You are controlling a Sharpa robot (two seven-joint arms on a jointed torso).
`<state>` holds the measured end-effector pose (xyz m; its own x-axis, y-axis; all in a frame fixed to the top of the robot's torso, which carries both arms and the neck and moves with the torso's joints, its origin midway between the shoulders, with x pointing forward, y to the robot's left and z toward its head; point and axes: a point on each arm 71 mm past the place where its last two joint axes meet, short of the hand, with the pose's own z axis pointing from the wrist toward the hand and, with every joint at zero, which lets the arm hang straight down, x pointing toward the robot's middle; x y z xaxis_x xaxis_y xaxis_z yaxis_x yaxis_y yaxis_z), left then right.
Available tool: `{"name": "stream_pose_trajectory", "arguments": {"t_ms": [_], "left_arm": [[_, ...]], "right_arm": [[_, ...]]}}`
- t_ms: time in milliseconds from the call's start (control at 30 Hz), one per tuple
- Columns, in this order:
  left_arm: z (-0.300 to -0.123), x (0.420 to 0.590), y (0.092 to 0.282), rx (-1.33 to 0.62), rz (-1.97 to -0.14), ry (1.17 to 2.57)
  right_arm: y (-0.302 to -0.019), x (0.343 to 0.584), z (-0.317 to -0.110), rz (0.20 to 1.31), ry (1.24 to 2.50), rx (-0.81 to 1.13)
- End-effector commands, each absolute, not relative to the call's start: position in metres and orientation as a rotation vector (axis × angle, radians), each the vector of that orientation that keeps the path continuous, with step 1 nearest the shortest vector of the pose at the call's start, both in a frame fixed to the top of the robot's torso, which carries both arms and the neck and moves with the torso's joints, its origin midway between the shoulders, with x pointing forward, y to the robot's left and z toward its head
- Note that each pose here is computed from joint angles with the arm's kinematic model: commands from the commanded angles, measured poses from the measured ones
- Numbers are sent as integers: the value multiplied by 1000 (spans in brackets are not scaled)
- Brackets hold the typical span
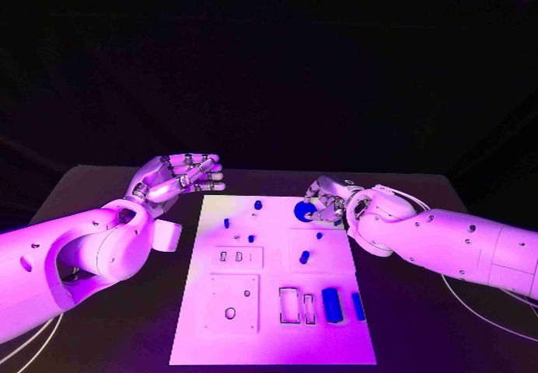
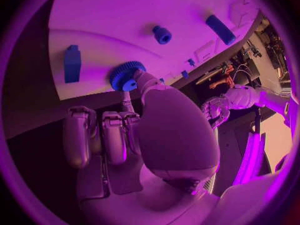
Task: Assemble the parts on the task board
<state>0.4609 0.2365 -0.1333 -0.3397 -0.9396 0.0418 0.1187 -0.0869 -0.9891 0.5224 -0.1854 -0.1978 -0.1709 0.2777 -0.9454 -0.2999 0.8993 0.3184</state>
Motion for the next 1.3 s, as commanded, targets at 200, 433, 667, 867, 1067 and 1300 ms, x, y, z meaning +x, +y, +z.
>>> {"name": "stream_pose_trajectory", "arguments": {"t_ms": [200, 433, 667, 867, 1067, 1300], "left_arm": [[-132, 461, 234, -967, -1588, 1324], [-133, 461, 231, -967, -1593, 1326], [-133, 461, 230, -967, -1595, 1327], [-133, 462, 228, -965, -1600, 1328], [-133, 462, 227, -965, -1601, 1328], [-133, 462, 226, -964, -1604, 1330]], "right_arm": [[-163, 507, -180, 592, 1516, -44], [-136, 497, -176, 646, 1513, -69], [-119, 495, -175, 661, 1511, -87], [-101, 499, -177, 679, 1515, -98], [-89, 501, -181, 676, 1534, -110], [-80, 504, -187, 660, 1553, -124]]}}
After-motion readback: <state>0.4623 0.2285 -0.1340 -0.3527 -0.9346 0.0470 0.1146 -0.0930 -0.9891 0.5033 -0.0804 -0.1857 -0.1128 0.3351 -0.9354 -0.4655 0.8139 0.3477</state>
